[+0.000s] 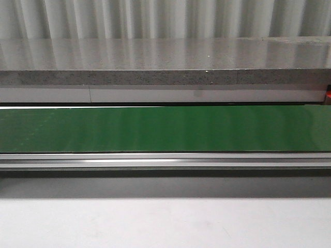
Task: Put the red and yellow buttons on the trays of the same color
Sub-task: 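Grasp a yellow button with the left gripper and lower it onto the belt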
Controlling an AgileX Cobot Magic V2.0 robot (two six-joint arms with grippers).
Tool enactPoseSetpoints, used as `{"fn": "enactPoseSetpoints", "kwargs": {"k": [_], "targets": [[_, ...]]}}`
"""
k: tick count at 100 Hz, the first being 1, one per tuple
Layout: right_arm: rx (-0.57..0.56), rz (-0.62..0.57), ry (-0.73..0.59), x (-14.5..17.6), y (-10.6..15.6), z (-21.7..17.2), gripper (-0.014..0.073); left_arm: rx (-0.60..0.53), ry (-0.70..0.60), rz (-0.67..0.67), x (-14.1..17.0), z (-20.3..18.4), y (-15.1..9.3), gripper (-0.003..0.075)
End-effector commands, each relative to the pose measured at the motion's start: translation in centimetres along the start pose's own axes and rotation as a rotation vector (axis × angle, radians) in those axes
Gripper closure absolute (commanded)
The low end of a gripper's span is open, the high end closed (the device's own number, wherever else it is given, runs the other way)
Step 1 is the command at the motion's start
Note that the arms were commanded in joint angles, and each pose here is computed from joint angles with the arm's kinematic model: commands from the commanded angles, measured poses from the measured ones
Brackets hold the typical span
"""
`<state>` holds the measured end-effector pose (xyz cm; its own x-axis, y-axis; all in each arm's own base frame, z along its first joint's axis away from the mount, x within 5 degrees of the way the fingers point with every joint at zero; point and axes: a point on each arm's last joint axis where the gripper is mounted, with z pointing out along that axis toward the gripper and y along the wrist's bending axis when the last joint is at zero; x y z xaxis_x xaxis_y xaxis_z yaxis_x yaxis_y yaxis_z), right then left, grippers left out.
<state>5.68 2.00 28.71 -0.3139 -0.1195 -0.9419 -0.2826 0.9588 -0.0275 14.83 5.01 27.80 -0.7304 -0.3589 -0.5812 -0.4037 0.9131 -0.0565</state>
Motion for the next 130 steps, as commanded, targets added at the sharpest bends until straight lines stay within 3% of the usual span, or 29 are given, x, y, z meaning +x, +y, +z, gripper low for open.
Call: {"fn": "enactPoseSetpoints", "kwargs": {"k": [1, 44, 68, 91, 130], "targets": [[0.018, -0.011, -0.078, -1.3, -0.2, -0.3, 0.0661, -0.019, 0.049, -0.042, -1.1, 0.4, 0.3, 0.0209], [0.018, -0.011, -0.078, -1.3, -0.2, -0.3, 0.0661, -0.108, 0.362, -0.101, -5.6, 3.4, 1.8, 0.0209], [0.018, -0.011, -0.078, -1.3, -0.2, -0.3, 0.0661, -0.121, 0.494, -0.104, -6.4, 6.8, 2.4, 0.0211], [0.018, -0.011, -0.078, -1.3, -0.2, -0.3, 0.0661, -0.121, 0.522, -0.103, -6.6, 9.4, 2.6, 0.0302], [0.018, -0.011, -0.078, -1.3, -0.2, -0.3, 0.0661, -0.108, 0.514, -0.106, -7.0, 13.2, 2.7, 0.0302]]}}
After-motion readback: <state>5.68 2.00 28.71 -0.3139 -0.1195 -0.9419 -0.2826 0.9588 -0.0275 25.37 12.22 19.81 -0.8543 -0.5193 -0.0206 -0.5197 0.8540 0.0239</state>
